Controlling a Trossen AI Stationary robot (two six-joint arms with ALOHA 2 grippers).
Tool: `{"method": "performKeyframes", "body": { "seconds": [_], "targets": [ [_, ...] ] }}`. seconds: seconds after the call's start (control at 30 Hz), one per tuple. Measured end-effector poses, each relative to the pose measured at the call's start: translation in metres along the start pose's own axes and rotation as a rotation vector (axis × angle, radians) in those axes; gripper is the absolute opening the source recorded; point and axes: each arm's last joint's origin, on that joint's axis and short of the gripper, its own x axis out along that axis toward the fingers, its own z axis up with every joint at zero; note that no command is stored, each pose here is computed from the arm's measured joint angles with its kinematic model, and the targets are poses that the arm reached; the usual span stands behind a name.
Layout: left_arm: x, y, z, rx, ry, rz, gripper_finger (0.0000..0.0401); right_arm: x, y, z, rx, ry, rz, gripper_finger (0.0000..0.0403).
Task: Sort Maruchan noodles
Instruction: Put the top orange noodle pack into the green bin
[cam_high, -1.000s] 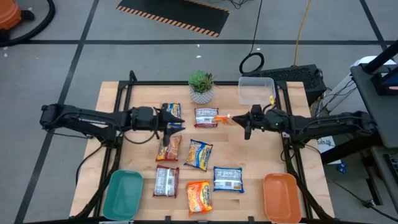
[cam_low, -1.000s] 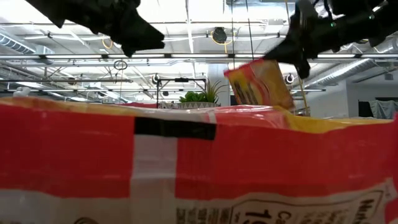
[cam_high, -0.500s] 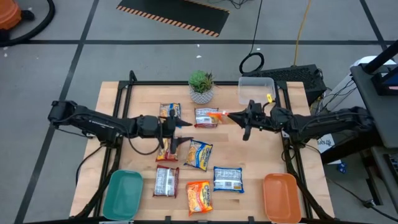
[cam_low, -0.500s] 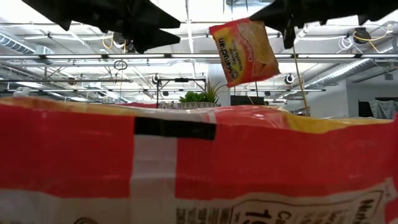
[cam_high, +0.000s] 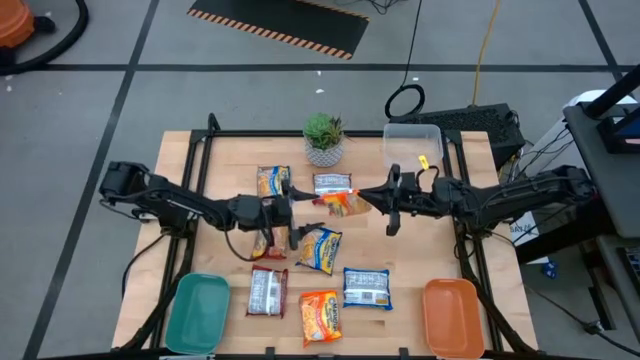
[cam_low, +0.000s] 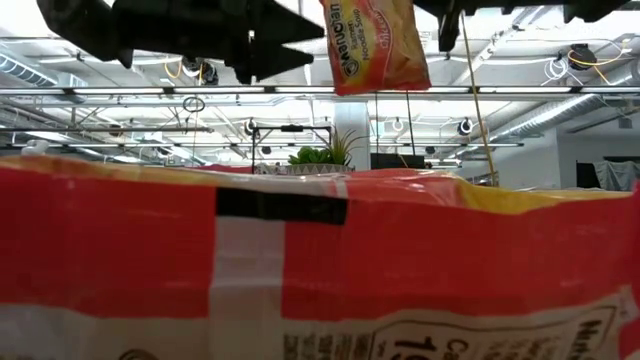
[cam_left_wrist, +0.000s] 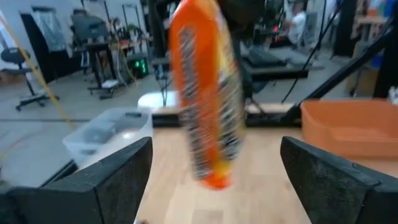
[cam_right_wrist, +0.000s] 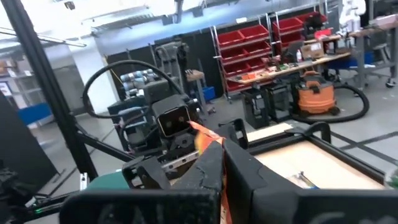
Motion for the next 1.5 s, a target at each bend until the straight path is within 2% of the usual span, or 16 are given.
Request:
{"method": "performKeyframes", "body": {
  "seconds": [0.23,0.5,0.83,1.1,1.27,1.5],
  "targets": [
    [0.007,-0.006,-0.004,-0.058,-0.055,-0.048,0.0358,0.001,0.005,-0.002,-0.010,-0.026,-0.026,0.0000],
    [0.019,-0.008,-0.014,-0.082,-0.034,0.003,0.0358,0.010,0.013,-0.007,0.004,-0.078,0.021,0.0000],
    [0.019,-0.007,-0.003,-0.045,-0.089,-0.047,0.0358,0.028,0.014,-0.028,0.011,-0.082,0.025,0.0000],
    [0.023,0.000,0.004,-0.086,-0.137,-0.101,0.0354,0.031,0.014,-0.034,0.011,-0.066,0.022,0.0000],
    [0.026,0.002,0.010,-0.099,-0.161,-0.138,0.0313,0.031,0.014,-0.036,0.022,-0.048,0.019,0.0000],
    [0.026,0.001,0.009,-0.096,-0.152,-0.143,0.0223,0.031,0.014,-0.036,0.004,-0.048,0.019,0.0000]
  ]
}}
